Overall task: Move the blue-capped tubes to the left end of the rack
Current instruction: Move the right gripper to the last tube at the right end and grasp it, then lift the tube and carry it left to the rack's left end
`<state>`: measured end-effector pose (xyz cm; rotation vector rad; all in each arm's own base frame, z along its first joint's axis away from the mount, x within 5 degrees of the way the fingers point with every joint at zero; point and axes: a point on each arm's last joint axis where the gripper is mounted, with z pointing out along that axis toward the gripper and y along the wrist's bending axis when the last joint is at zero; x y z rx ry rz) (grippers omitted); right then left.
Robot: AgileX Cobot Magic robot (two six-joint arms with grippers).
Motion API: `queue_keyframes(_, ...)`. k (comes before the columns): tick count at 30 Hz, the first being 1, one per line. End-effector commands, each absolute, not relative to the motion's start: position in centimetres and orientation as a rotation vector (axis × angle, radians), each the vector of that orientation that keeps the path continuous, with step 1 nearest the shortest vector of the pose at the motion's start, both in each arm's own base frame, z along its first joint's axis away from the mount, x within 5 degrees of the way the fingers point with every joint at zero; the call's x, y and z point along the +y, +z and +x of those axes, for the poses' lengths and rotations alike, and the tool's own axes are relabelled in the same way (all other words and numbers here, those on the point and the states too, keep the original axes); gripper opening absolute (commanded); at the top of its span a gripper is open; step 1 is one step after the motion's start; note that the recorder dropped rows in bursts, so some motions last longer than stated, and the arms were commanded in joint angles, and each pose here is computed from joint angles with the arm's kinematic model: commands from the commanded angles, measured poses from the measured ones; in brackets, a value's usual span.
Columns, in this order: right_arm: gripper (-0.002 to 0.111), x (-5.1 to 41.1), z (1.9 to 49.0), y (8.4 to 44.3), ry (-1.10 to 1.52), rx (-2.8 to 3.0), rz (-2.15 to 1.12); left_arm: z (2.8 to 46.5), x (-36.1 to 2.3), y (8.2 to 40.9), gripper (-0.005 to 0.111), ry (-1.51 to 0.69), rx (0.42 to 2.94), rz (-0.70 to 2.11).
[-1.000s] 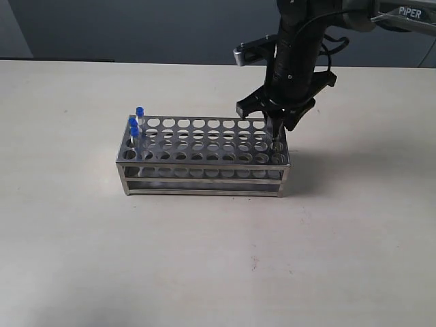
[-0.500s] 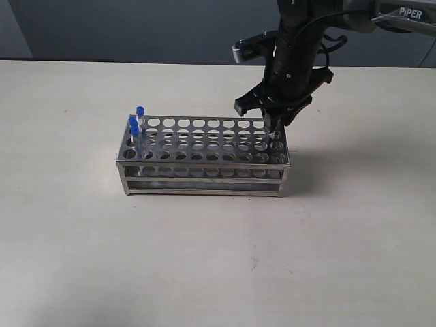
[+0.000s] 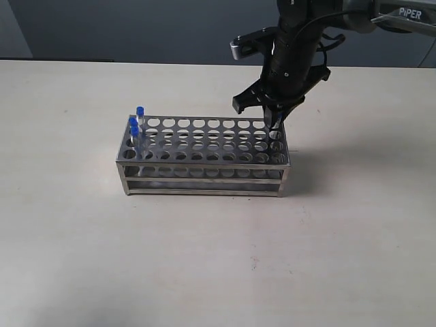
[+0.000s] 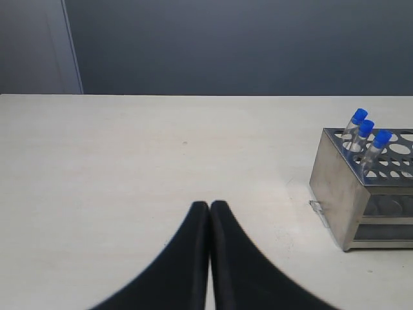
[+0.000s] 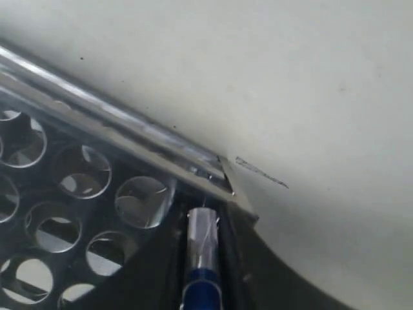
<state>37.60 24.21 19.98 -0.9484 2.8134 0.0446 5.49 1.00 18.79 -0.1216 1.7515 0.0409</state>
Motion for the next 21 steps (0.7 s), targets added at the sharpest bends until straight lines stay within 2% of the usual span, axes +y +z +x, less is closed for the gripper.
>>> queue_keyframes(1,0.001,23.8,37.4,20.8,0.041,2.814,-0.951,5.5,0.9,19.0,0.001,0.033,1.741,-0.115)
queue_keyframes(12,0.001,22.7,35.4,28.4,0.105,2.663,-0.898,5.5,0.9,19.0,0.001,0.033,1.741,-0.115)
queue_keyframes(16,0.001,22.6,34.4,30.3,0.176,2.627,-0.916,5.5,0.9,19.0,0.001,0.033,1.741,-0.115)
queue_keyframes(21,0.001,24.7,32.5,31.5,0.318,2.549,-1.057,5.5,0.9,19.0,0.001,0.033,1.741,-0.115)
